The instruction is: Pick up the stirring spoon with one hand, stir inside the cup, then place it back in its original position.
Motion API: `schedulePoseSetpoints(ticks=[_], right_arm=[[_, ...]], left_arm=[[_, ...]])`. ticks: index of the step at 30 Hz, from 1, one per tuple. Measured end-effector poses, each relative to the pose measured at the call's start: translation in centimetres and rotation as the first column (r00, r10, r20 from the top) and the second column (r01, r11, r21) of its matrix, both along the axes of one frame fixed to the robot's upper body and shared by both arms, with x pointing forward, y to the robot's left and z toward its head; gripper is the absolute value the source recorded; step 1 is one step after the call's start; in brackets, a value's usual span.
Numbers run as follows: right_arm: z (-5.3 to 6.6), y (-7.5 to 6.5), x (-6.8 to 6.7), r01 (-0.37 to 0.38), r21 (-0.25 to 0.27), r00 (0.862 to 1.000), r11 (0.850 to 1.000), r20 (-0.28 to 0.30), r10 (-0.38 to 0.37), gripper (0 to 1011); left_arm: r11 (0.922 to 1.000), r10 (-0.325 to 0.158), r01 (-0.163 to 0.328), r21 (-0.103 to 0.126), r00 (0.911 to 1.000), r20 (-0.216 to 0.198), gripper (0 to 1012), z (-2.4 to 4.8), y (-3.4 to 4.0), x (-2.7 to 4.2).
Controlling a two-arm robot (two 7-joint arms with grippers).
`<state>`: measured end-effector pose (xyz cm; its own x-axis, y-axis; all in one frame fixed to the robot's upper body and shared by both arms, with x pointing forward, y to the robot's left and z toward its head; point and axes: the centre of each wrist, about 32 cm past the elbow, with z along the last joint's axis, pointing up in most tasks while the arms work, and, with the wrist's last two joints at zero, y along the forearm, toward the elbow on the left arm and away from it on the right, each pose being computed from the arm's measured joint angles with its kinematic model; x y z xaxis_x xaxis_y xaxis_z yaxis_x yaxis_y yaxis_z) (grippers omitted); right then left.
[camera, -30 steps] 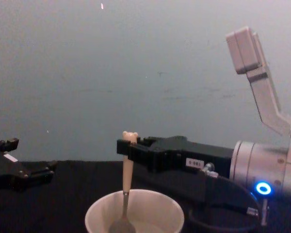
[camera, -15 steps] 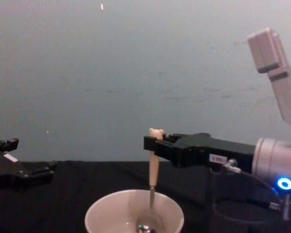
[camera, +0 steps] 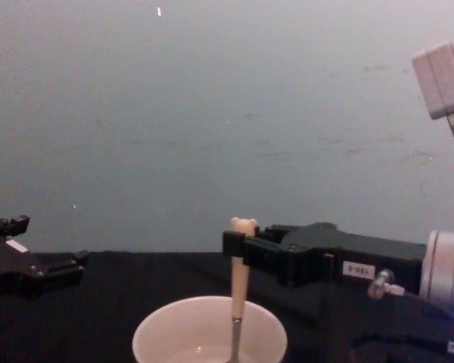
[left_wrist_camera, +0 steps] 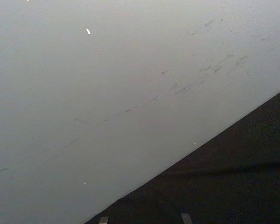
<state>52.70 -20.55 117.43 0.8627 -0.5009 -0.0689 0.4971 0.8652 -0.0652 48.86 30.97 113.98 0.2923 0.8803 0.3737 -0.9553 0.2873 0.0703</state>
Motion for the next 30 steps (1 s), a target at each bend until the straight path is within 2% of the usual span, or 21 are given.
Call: schedulePoseSetpoints(ticks=[9,19,24,30], right_arm=[[0.1,2.1,0.0,-0.059,-0.005,0.998,0.998,0.010,0.059,225],[0.3,4.2,1.8,-0.025,-0.024,0.999,0.999,0.030,0.025,224],[0.3,4.5,2.7,0.012,-0.036,0.999,0.999,0.037,-0.011,224],[0.3,3.6,3.3,0.069,-0.046,0.997,0.997,0.037,-0.067,224]], left_arm=[[1.0000,0.000,0.000,0.000,1.0000,0.000,1001,0.00,0.00,0.00],[1.0000,0.000,0.000,0.000,1.0000,0.000,1001,0.00,0.00,0.00],[1.0000,0.000,0.000,0.000,1.0000,0.000,1001,0.00,0.00,0.00],[1.0000,0.000,0.000,0.000,1.0000,0.000,1001,0.00,0.00,0.00]])
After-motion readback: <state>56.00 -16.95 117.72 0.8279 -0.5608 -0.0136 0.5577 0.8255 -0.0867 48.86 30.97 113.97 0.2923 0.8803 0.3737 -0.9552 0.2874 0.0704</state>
